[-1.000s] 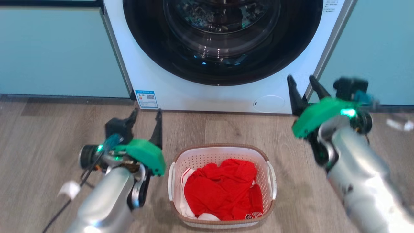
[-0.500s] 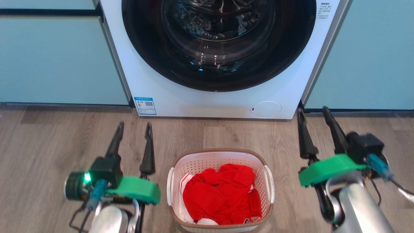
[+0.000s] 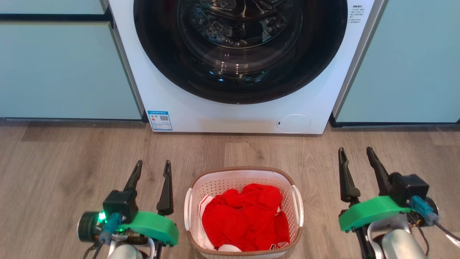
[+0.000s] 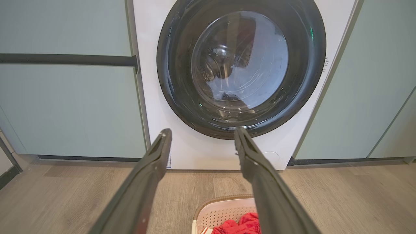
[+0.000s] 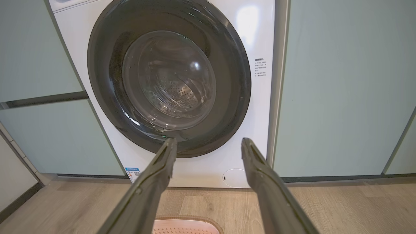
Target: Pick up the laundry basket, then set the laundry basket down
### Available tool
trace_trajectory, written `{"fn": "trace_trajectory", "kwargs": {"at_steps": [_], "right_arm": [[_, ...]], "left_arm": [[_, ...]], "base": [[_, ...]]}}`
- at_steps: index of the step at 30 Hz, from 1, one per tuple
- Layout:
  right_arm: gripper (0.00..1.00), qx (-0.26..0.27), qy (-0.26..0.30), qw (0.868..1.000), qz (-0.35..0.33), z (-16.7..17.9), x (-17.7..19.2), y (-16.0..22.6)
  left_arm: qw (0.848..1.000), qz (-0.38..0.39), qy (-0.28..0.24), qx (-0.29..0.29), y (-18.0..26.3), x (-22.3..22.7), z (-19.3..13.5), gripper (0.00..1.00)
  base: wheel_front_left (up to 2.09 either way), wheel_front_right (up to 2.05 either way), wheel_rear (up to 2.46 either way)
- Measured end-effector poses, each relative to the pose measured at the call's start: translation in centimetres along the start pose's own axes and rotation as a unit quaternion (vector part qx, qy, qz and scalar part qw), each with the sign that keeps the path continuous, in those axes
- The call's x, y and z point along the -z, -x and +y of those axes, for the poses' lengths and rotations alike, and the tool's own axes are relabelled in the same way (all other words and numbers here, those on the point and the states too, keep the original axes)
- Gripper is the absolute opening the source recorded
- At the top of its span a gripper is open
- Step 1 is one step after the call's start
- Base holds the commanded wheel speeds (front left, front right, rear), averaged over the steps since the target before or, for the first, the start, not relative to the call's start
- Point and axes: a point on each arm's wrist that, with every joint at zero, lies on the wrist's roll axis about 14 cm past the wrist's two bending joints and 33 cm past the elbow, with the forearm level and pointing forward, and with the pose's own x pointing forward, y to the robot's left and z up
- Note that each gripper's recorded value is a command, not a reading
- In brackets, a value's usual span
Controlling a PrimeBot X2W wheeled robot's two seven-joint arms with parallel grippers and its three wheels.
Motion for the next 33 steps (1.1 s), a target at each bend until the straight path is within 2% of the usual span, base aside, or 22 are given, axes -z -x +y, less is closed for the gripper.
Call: {"fn": "trace_trajectory", "kwargs": {"at_steps": [33], "right_arm": [[1.0, 0.004, -0.001, 1.0, 0.011, -0.21, 0.72, 0.17]], "left_arm": [[1.0, -0.004, 0.02, -0.003, -0.31, -0.26, 0.36, 1.0]], "base": [[0.0, 0.0, 0.0]]}}
